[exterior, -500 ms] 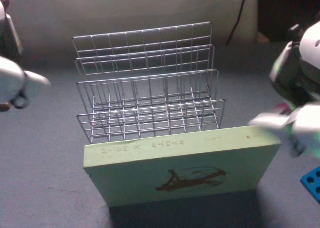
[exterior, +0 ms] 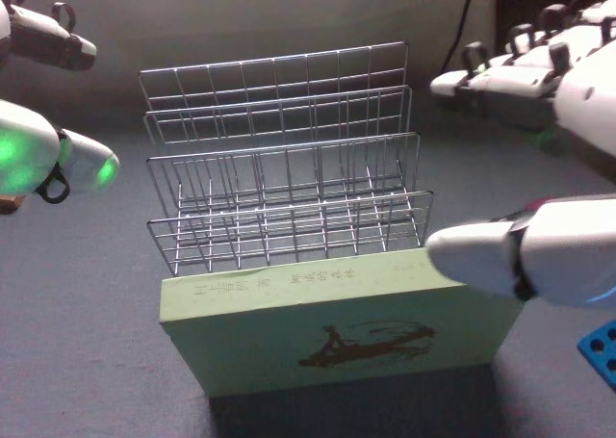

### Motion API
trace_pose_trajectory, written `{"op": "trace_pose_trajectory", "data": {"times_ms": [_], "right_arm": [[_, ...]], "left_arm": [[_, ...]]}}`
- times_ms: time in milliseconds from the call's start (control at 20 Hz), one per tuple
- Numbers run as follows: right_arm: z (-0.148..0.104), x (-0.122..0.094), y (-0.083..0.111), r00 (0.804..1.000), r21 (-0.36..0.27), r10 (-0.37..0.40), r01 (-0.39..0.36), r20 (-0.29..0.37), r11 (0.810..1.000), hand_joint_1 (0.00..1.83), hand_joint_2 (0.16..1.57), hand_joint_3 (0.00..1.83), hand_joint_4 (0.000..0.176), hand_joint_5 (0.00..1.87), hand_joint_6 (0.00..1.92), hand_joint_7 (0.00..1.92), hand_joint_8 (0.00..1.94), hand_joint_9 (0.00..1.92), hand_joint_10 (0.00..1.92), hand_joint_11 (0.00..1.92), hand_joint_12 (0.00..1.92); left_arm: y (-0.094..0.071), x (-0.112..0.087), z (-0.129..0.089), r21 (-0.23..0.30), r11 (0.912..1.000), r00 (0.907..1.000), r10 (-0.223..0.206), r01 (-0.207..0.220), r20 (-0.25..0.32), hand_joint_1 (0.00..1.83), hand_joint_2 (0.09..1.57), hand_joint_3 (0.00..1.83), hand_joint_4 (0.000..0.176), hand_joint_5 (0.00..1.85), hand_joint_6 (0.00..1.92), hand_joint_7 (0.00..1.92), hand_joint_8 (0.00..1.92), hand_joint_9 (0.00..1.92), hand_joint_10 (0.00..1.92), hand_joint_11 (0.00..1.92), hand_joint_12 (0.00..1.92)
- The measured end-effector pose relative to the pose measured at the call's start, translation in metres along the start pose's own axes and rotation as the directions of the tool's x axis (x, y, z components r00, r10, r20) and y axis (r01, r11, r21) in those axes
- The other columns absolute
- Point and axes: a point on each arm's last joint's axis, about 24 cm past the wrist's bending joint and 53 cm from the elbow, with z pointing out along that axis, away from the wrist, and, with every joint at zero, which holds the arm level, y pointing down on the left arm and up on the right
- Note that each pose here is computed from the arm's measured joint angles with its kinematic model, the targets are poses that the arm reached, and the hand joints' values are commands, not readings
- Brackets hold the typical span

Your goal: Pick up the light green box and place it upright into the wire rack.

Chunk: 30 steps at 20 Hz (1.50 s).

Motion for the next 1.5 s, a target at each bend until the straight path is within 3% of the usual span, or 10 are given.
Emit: {"op": "trace_pose_trajectory", "data": {"times_ms": [150, 250, 400, 550, 750, 900, 1050, 1200, 1500], "right_arm": [[0.005, 0.010, 0.017, 1.000, -0.013, -0.022, 0.022, -0.022, 1.000, 0.32, 1.01, 0.00, 0.041, 0.17, 0.00, 0.22, 0.00, 0.16, 0.00, 0.00, 0.91], [0.007, 0.017, 0.029, 0.999, -0.032, -0.038, 0.037, -0.036, 0.999, 0.48, 0.99, 0.00, 0.029, 0.16, 0.00, 0.20, 0.00, 0.15, 0.00, 0.00, 0.89], [0.010, 0.028, 0.054, 0.997, -0.081, -0.055, 0.051, -0.055, 0.995, 0.73, 0.97, 0.00, 0.027, 0.18, 0.01, 0.19, 0.00, 0.16, 0.00, 0.00, 0.79], [0.027, 0.045, 0.066, 0.994, -0.076, -0.013, 0.005, -0.108, 0.997, 0.86, 0.98, 0.00, 0.029, 0.19, 0.01, 0.19, 0.00, 0.17, 0.00, 0.00, 0.77], [0.050, 0.047, 0.062, 0.992, -0.016, 0.030, -0.032, -0.122, 0.999, 0.91, 0.99, 0.00, 0.030, 0.22, 0.01, 0.20, 0.00, 0.16, 0.00, 0.00, 0.83], [0.062, 0.065, 0.064, 0.976, 0.022, 0.083, -0.080, -0.202, 0.997, 0.92, 0.99, 0.00, 0.030, 0.22, 0.01, 0.19, 0.00, 0.15, 0.00, 0.00, 0.83], [0.068, 0.077, 0.073, 0.960, 0.020, 0.096, -0.094, -0.264, 0.995, 0.91, 0.99, 0.00, 0.030, 0.22, 0.00, 0.19, 0.00, 0.15, 0.00, 0.00, 0.82], [0.074, 0.079, 0.079, 0.958, 0.014, 0.089, -0.088, -0.273, 0.996, 0.91, 0.99, 0.00, 0.030, 0.21, 0.00, 0.18, 0.00, 0.14, 0.00, 0.00, 0.81], [0.082, 0.089, 0.081, 0.947, 0.024, 0.089, -0.086, -0.310, 0.996, 0.88, 0.99, 0.00, 0.037, 0.15, 0.00, 0.14, 0.00, 0.11, 0.00, 0.00, 0.72]], "left_arm": [[0.000, 0.000, 0.000, 0.000, 1.0000, 1.0000, 0.001, -0.001, 0.000, 0.32, 1.10, 0.00, 0.126, 0.25, 0.00, 0.17, 0.00, 0.20, 0.00, 0.00, 0.65], [-0.004, 0.001, -0.002, 0.008, 0.9999, 1.0000, 0.008, -0.008, 0.001, 0.30, 1.10, 0.00, 0.126, 0.23, 0.00, 0.16, 0.00, 0.20, 0.00, 0.00, 0.64], [-0.005, 0.002, -0.002, 0.011, 0.9999, 1.0000, 0.007, -0.007, -0.002, 0.30, 1.10, 0.00, 0.125, 0.24, 0.01, 0.15, 0.00, 0.20, 0.00, 0.00, 0.64], [-0.005, 0.002, -0.002, 0.011, 0.9999, 0.9999, 0.011, -0.011, -0.002, 0.31, 1.10, 0.00, 0.124, 0.25, 0.01, 0.16, 0.00, 0.20, 0.00, 0.00, 0.64], [-0.005, 0.002, -0.002, 0.014, 0.9997, 0.9998, 0.020, -0.020, -0.001, 0.31, 1.10, 0.00, 0.125, 0.25, 0.00, 0.16, 0.00, 0.20, 0.00, 0.00, 0.62], [-0.006, 0.002, -0.002, 0.017, 0.9996, 0.9997, 0.024, -0.024, -0.002, 0.31, 1.11, 0.00, 0.125, 0.24, 0.00, 0.16, 0.00, 0.20, 0.00, 0.00, 0.62], [-0.006, 0.002, -0.002, 0.015, 0.9995, 0.9996, 0.029, -0.029, -0.001, 0.29, 1.12, 0.01, 0.126, 0.22, 0.00, 0.16, 0.00, 0.20, 0.00, 0.00, 0.61], [-0.006, 0.002, -0.002, 0.023, 0.9992, 0.9994, 0.034, -0.034, -0.001, 0.29, 1.12, 0.00, 0.125, 0.23, 0.00, 0.16, 0.00, 0.20, 0.00, 0.00, 0.61], [0.014, -0.004, 0.000, -0.013, 0.9995, 0.9995, 0.031, -0.030, 0.009, 0.28, 1.13, 0.01, 0.127, 0.19, 0.00, 0.14, 0.00, 0.19, 0.00, 0.00, 0.55]]}}
